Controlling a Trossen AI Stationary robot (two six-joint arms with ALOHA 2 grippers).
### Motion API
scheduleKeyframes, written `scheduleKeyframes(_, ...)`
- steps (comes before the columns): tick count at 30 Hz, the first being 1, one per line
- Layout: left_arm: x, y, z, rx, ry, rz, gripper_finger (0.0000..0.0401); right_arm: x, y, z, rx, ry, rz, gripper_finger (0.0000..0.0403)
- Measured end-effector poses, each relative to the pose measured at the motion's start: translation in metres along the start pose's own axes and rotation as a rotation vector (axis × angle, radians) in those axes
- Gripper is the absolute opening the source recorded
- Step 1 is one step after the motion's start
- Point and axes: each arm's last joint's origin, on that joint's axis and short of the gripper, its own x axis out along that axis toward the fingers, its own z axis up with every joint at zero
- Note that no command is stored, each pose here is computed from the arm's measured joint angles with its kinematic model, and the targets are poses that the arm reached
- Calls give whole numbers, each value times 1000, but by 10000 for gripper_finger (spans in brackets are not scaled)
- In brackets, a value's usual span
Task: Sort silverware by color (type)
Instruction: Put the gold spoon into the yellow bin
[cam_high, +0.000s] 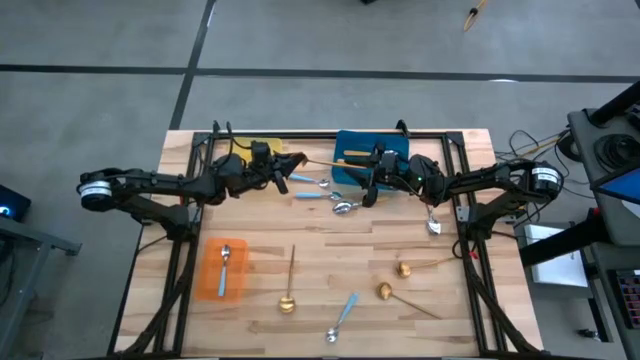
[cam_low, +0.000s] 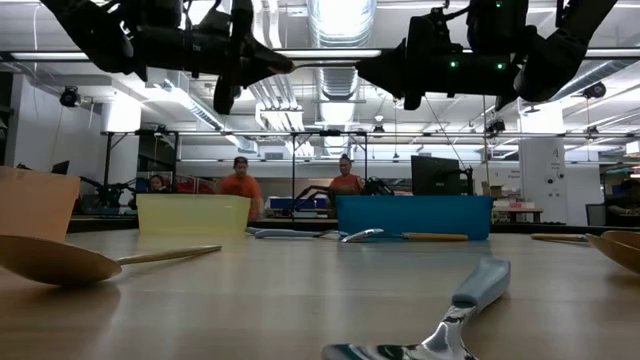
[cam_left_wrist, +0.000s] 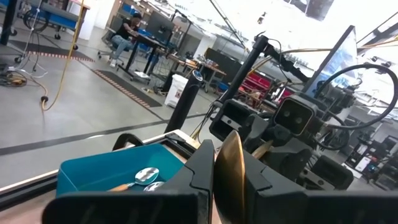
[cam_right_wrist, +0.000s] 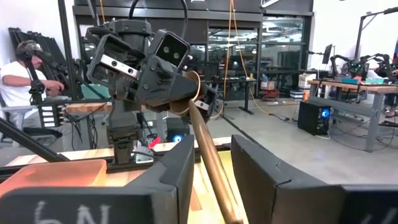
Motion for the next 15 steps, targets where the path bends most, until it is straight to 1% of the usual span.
scheduleKeyframes(7, 0, 0, 0, 5, 2, 2, 10, 0, 0, 0, 0, 1, 1, 58)
scheduleKeyframes(15, 0, 0, 0, 6, 5, 4, 10, 0, 0, -1, -6, 6, 5, 34)
